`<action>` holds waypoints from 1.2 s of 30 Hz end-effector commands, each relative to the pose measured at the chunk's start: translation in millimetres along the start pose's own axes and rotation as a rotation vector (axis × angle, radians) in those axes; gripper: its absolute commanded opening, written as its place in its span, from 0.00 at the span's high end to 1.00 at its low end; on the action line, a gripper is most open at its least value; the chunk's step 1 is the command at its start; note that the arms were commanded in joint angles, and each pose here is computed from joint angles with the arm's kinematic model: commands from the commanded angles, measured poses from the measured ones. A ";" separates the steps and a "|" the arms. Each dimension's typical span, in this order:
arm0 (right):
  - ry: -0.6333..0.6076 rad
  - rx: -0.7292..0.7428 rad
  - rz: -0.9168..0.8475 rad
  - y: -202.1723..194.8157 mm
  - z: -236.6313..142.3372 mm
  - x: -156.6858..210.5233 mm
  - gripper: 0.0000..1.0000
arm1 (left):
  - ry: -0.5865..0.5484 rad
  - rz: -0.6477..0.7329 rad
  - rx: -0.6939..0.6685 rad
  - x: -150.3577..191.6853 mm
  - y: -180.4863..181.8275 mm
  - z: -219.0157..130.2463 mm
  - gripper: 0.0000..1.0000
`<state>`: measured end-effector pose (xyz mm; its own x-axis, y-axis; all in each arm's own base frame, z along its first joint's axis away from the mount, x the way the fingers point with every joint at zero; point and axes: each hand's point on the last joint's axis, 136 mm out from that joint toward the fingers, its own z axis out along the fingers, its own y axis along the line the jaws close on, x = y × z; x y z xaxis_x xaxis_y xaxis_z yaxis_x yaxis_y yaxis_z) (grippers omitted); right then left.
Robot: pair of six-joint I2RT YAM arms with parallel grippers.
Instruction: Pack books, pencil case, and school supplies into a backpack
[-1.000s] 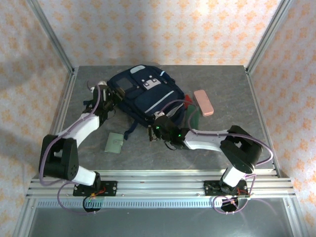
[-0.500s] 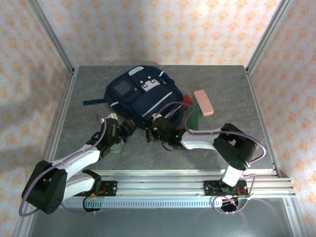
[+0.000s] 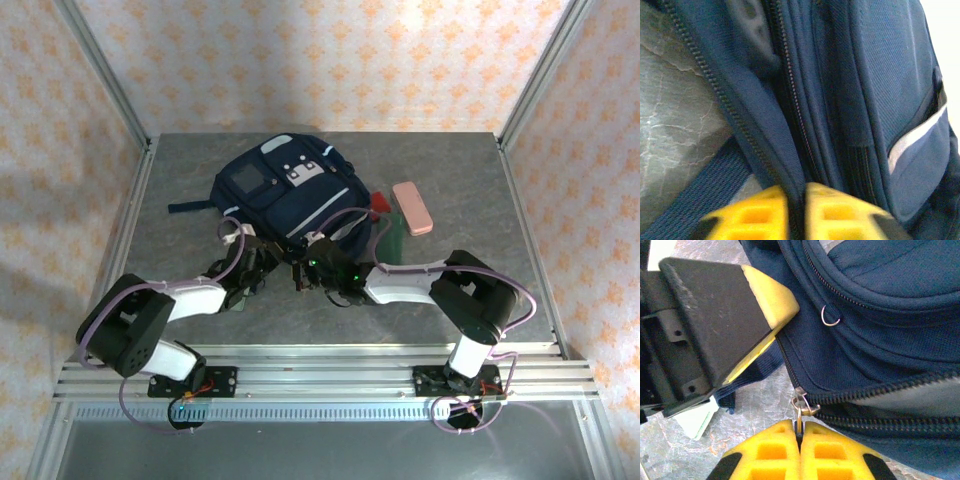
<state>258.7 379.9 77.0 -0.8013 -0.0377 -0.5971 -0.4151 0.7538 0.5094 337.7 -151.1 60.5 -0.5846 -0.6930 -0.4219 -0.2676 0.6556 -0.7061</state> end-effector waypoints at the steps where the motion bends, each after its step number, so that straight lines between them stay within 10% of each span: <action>1: 0.004 -0.025 -0.014 16.5 -6.4 -4.5 1.00 | -0.085 0.028 0.018 -22.8 -16.8 0.9 1.00; 20: -0.038 0.353 0.075 -133.9 -98.7 -6.4 1.00 | -0.189 0.060 -0.032 -89.2 1.2 -26.4 1.00; 36: -0.053 0.222 0.084 -103.9 -94.7 -9.4 1.00 | -0.142 0.143 0.023 -104.2 -38.3 -7.1 1.00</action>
<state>281.3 248.5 98.7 -0.7815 0.0790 -0.6189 -0.2559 0.8640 0.4335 378.5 -115.7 102.3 -0.5919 -0.6311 -0.5014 -0.2204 0.7251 -0.6525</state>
